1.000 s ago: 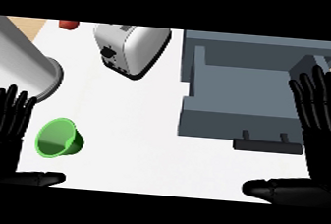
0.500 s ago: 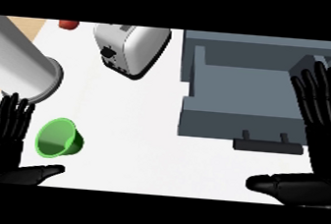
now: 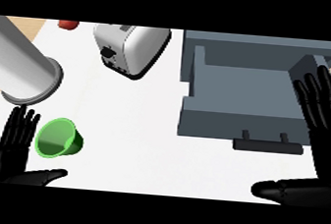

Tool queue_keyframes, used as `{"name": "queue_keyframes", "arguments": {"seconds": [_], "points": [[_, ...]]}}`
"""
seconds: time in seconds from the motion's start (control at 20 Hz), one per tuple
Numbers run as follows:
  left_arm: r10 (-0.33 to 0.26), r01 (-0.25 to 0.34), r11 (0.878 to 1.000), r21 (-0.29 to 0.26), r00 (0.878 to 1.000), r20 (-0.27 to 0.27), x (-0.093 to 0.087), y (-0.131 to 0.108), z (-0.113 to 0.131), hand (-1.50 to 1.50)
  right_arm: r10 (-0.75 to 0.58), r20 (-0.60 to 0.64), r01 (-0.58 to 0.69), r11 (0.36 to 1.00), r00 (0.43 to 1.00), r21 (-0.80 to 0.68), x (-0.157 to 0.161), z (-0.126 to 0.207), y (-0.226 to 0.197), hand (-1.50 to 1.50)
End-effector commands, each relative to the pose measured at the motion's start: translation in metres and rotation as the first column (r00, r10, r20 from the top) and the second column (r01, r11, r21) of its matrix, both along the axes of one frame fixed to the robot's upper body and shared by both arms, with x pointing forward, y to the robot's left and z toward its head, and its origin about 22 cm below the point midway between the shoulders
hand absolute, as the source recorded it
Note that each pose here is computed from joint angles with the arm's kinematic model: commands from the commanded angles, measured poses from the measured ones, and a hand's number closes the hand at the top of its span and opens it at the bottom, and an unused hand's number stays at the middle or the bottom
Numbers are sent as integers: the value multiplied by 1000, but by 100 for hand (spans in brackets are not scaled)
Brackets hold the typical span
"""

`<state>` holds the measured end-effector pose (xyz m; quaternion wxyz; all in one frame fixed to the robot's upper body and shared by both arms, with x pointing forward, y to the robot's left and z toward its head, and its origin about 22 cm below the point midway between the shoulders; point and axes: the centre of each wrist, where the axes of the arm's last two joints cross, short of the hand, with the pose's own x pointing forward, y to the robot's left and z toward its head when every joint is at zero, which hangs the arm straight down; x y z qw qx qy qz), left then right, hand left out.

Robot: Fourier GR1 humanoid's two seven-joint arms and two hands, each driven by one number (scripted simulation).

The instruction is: Pick up the cup, place it into the drawer and close the drawer

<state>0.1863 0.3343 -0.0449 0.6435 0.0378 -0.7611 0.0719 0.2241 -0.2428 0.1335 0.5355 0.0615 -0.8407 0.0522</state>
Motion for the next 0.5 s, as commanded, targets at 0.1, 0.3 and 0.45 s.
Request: {"name": "queue_keyframes", "arguments": {"seconds": [0.1,0.3,0.45], "points": [[1,-1,1000,-12,1000,-16,1,12,-24,-150,4,19,-3,1000,1000,-7,9,-3,-1,-150],[25,-25,1000,-12,999,-21,4,16,-45,-150,5,12,-5,1000,1000,2,-4,-11,13,-150],[38,-38,999,-16,999,-15,4,14,-56,-150,10,-7,-10,1000,1000,0,-8,9,16,-150]]}}
